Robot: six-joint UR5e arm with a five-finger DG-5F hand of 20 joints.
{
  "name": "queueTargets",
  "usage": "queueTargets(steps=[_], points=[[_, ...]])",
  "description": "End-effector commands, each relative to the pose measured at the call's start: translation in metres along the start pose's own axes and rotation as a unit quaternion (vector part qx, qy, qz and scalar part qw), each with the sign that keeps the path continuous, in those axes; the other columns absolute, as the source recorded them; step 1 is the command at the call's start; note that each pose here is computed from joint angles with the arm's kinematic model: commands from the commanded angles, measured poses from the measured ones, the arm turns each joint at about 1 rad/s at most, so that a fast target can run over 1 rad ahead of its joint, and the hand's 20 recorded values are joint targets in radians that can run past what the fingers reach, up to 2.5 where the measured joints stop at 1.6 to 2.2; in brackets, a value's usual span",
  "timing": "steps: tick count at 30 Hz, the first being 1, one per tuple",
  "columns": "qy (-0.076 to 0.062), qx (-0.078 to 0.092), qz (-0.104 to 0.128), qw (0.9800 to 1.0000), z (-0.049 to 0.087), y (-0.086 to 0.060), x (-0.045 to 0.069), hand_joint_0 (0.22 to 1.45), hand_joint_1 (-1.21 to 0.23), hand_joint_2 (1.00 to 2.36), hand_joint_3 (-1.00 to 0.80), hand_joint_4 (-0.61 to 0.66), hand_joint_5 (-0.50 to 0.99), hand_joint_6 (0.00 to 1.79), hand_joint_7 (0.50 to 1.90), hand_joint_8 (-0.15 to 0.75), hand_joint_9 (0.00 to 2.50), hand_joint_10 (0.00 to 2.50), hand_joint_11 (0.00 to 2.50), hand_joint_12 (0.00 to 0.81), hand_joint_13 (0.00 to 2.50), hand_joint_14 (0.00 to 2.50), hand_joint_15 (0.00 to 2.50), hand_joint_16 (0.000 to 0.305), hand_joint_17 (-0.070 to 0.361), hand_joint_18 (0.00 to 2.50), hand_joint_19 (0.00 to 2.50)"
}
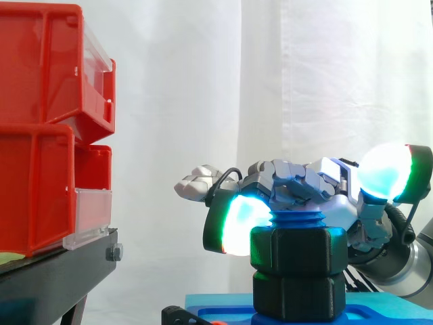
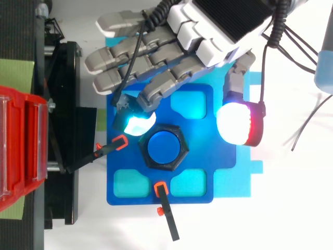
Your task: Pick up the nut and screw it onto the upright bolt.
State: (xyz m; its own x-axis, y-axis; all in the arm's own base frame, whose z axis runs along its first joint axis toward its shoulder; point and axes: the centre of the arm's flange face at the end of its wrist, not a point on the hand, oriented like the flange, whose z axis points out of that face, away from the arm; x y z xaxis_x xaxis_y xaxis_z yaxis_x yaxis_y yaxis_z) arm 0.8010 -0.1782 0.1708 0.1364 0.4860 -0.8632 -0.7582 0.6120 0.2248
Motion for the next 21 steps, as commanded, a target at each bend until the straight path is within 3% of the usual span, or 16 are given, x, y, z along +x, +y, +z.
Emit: queueTargets(steps=[1,9,21], points=[[0.001,-0.003,-0.004,1.0,-0.0013,-0.0021,-0.005,0.46,0.01,1.0,-0.5,0.25,-0.1,0.5,1.16,0.241,0.34,0.0,0.0,0.31,0.03,0.0,0.0,0.038,0.087,0.0,0.0],[0.002,-0.002,-0.004,1.0,-0.0038,-0.0029,-0.0053,0.46,-0.03,1.0,-0.5,0.25,-0.07,0.5,1.24,0.251,0.41,0.0,0.0,0.306,0.08,0.0,0.0,0.037,0.084,0.0,0.0],[0.002,-0.002,-0.004,1.0,-0.0047,-0.0034,-0.006,0.46,-0.04,1.0,-0.5,0.24,-0.07,0.5,1.24,0.256,0.45,0.0,0.0,0.303,0.11,0.0,0.0,0.036,0.081,0.0,0.0]])
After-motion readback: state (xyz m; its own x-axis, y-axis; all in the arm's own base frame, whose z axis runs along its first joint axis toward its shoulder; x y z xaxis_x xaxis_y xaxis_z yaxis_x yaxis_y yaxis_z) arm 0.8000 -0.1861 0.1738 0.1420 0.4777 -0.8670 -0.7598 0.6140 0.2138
